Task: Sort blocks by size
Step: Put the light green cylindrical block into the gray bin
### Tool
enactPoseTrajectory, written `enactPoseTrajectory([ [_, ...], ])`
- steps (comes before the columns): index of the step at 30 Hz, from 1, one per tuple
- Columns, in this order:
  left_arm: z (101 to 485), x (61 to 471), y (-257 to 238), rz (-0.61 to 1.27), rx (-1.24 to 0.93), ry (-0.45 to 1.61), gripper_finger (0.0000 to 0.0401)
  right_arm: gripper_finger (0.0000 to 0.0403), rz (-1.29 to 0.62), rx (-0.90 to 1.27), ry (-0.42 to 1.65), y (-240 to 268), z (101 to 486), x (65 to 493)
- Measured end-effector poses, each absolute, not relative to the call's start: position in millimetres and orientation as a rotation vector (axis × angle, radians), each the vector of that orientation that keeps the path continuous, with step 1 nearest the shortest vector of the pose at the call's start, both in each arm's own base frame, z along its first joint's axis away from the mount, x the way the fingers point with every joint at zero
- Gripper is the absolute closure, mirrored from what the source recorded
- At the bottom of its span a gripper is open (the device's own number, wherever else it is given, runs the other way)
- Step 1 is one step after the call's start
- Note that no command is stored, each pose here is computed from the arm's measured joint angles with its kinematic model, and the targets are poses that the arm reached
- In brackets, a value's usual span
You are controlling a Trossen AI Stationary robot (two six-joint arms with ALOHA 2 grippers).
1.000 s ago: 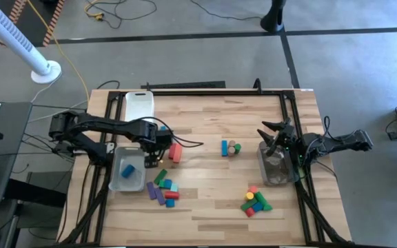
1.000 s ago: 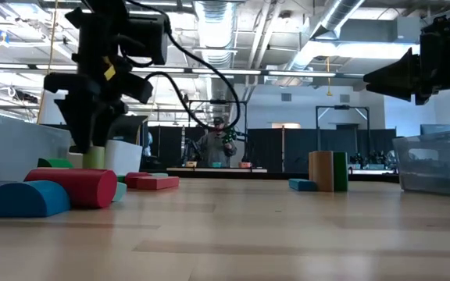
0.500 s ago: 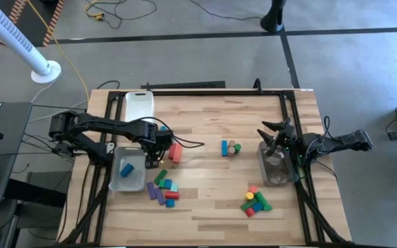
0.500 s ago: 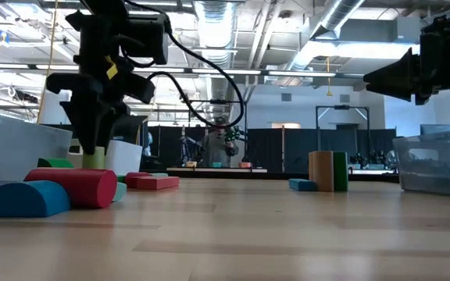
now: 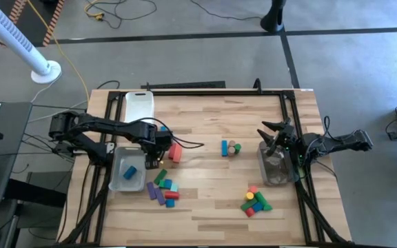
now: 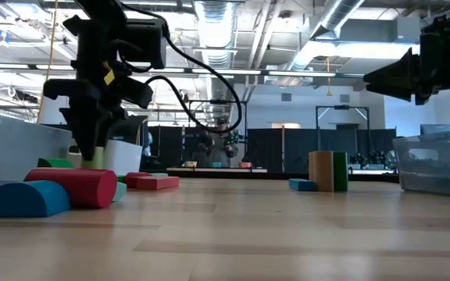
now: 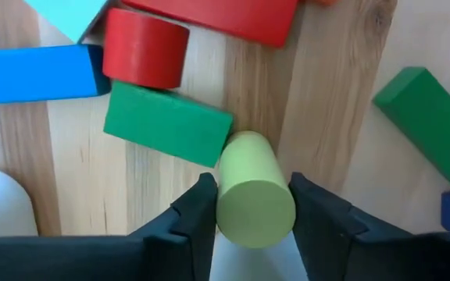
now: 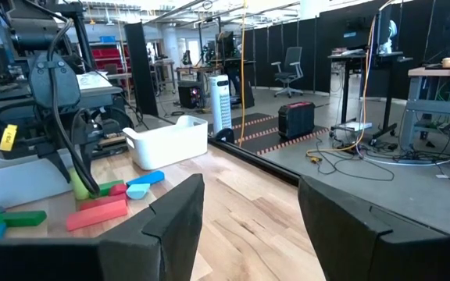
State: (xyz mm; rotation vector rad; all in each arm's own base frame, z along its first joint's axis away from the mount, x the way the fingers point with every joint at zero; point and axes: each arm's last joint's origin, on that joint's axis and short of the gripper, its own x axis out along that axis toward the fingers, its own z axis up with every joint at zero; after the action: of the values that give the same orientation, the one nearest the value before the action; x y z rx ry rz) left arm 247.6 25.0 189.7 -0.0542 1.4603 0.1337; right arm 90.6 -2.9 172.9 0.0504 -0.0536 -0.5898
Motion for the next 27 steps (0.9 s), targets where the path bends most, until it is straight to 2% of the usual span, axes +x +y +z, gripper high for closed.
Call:
enactPoseTrajectory([
  [11, 200, 250, 25, 0.140, -0.060, 1.463, 0.0280, 0.0164, -0.590, 0.051, -0.054, -3, 173, 91],
  [20, 267, 255, 13, 0.177, 0.008, 1.484, 0.0280, 0.0164, -0.590, 0.050, -0.054, -3, 173, 91],
  [24, 299, 244, -1, 0.202, 0.010, 1.564, 0.0280, 0.0164, -0.590, 0.050, -0.054, -3, 173, 91],
  [27, 309, 234, -13, 0.233, -0.001, 1.633, 0.0280, 0.0164, -0.590, 0.050, -0.053, -3, 173, 91],
])
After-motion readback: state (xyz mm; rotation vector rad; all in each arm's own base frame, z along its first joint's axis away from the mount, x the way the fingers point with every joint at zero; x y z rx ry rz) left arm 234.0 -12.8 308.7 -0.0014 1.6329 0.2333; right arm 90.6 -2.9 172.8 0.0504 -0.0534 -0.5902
